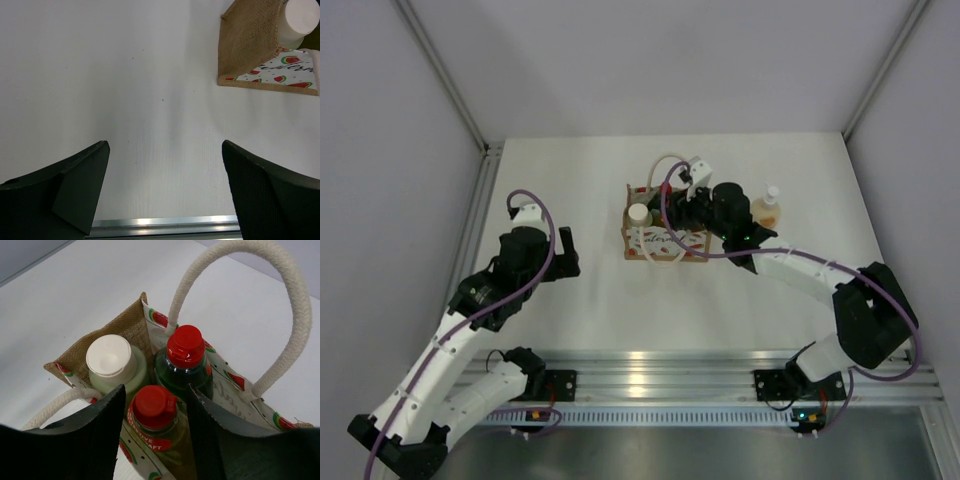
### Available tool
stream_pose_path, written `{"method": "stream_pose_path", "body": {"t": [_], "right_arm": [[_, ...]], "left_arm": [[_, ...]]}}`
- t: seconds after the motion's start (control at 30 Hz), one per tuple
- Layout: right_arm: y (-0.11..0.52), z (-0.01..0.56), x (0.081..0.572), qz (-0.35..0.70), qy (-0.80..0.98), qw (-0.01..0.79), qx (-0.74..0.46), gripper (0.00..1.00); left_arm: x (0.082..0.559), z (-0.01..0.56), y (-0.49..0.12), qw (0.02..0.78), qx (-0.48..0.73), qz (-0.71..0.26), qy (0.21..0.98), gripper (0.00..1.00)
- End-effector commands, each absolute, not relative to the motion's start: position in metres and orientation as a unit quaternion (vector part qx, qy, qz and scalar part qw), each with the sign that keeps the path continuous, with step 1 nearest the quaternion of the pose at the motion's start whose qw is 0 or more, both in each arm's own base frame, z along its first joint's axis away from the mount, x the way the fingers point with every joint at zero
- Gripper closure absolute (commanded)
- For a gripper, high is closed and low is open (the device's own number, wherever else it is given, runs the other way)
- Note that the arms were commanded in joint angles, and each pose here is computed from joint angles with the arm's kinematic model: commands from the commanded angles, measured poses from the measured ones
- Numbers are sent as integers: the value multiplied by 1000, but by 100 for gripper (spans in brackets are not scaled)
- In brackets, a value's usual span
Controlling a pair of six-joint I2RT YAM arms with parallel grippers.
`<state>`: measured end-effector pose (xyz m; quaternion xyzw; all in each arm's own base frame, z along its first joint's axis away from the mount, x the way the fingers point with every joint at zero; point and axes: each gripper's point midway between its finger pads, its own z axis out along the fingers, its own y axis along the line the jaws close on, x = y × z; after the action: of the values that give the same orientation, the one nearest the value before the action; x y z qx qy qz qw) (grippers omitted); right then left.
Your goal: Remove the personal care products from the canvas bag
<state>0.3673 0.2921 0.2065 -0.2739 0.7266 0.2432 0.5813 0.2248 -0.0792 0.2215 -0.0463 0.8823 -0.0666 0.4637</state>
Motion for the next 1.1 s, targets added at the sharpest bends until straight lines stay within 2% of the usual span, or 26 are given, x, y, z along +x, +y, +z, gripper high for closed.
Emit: {"method": "stream_pose_path", "body": {"t": [0.0, 0.23, 0.33, 0.37, 0.5, 0.57, 0.63, 0.67, 0.73, 0.8, 1.07], "right_arm": [[304, 222, 370, 256, 699, 609, -273, 50], [306, 214, 371, 256, 704, 603, -273, 51], [305, 214, 371, 256, 703, 605, -273, 54], [305, 214, 370, 256, 703, 605, -273, 58], [305, 212, 370, 254, 704, 604, -274, 60], [305, 210, 370, 255, 704, 603, -276, 69], [304, 210, 369, 256, 704, 603, -274, 74], [305, 209, 367, 259, 703, 601, -277, 84], [306, 215, 365, 264, 697, 606, -278, 88], [307, 225, 364, 270, 686, 614, -281, 100], [305, 270, 361, 280, 646, 656, -272, 100]], "left_arm": [[227, 223, -82, 467, -46, -71, 880, 2], [227, 223, -82, 467, -46, -72, 880, 2], [227, 224, -82, 469, -47, -72, 879, 2], [227, 223, -82, 468, -47, -72, 880, 2], [228, 223, -82, 468, -47, -72, 880, 2], [227, 223, -82, 467, -47, -72, 880, 2], [227, 223, -82, 467, -46, -73, 880, 2], [227, 223, -82, 467, -46, -73, 880, 2], [227, 223, -83, 467, -46, -74, 880, 2], [227, 222, -83, 466, -45, -73, 881, 2], [227, 224, -82, 469, -48, -73, 879, 2]]}}
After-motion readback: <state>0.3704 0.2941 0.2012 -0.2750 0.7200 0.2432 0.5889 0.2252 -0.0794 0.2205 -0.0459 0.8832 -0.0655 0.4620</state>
